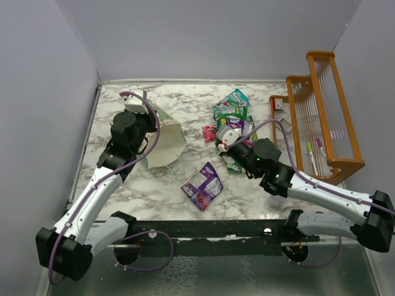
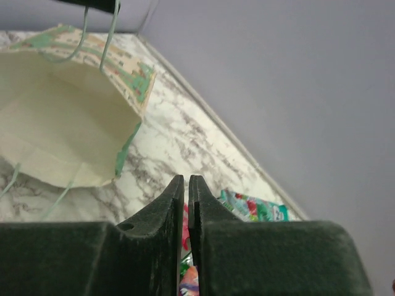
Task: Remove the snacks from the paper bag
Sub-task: Adjust the paper bag at the center of the board.
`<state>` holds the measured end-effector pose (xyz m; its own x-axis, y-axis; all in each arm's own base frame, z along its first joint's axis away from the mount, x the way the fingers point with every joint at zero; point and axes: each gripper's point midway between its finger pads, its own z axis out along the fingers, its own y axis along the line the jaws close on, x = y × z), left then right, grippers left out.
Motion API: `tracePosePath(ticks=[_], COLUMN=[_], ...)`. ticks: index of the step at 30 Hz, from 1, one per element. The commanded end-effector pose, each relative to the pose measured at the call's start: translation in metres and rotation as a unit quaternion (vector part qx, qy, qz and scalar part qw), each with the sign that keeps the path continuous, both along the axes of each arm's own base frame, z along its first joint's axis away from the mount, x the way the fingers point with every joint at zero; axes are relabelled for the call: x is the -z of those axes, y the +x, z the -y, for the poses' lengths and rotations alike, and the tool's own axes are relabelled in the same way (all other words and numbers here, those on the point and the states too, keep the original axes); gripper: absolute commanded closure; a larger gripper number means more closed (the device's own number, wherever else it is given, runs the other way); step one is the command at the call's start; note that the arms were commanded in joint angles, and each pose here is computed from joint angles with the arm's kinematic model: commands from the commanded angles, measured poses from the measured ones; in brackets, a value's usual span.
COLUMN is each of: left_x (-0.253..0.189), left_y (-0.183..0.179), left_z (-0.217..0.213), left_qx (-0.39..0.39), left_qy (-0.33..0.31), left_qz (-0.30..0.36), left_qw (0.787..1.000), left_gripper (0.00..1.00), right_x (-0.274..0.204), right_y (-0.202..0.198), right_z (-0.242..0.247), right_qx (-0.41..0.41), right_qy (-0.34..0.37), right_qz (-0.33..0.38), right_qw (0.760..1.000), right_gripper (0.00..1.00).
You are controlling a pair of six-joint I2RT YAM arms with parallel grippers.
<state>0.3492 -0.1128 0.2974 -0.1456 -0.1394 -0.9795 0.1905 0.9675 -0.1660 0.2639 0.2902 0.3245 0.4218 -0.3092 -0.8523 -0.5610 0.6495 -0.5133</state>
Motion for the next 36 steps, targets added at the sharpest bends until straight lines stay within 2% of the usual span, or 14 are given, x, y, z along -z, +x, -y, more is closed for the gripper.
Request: tracePosePath(ticks=[1, 7, 10, 16, 19, 22, 26, 31, 36], left_x=[-0.019, -0.03, -0.047, -0.109, -0.137, -0.141, -0.1, -0.036, -0.02], left_y=[0.0, 0.0, 0.001, -0.004, -0.008, -0.004, 0.006, 0.0, -0.013], left_z=[-0.003, 0.005, 0.009, 0.021, 0.022, 0.01, -0.019, -0.063, -0.101], left_qx=[-0.007, 0.008, 0.013, 0.042, 0.049, 0.015, -0.067, -0.16, -0.207], left_qy=[-0.012, -0.03, -0.049, -0.094, -0.111, -0.106, -0.06, -0.006, 0.009], left_qz=[0.019, 0.023, 0.023, 0.049, 0.072, 0.08, 0.042, -0.027, -0.035], left_qw=[1.0, 0.999, 0.998, 0.993, 0.99, 0.991, 0.995, 0.987, 0.978], left_gripper=[1.0, 1.0, 1.0, 1.0, 1.0, 1.0, 1.0, 1.0, 1.0], right_x=[0.045, 0.058, 0.061, 0.065, 0.063, 0.057, 0.045, 0.033, 0.018], right_y=[0.005, 0.017, 0.03, 0.046, 0.045, 0.041, 0.035, 0.032, 0.032], right_z=[-0.003, -0.001, 0.011, 0.045, 0.052, 0.055, 0.055, 0.056, 0.06], right_qx=[0.02, 0.059, 0.104, 0.173, 0.171, 0.164, 0.151, 0.146, 0.148], right_qy=[0.004, 0.064, 0.098, 0.169, 0.182, 0.197, 0.203, 0.202, 0.216], right_qz=[-0.078, -0.114, -0.142, -0.194, -0.197, -0.195, -0.198, -0.199, -0.188], right_qw=[0.997, 0.99, 0.979, 0.951, 0.948, 0.947, 0.947, 0.948, 0.947], right_gripper=[0.88, 0.76, 0.65, 0.28, 0.13, 0.0, 0.01, 0.01, 0.01])
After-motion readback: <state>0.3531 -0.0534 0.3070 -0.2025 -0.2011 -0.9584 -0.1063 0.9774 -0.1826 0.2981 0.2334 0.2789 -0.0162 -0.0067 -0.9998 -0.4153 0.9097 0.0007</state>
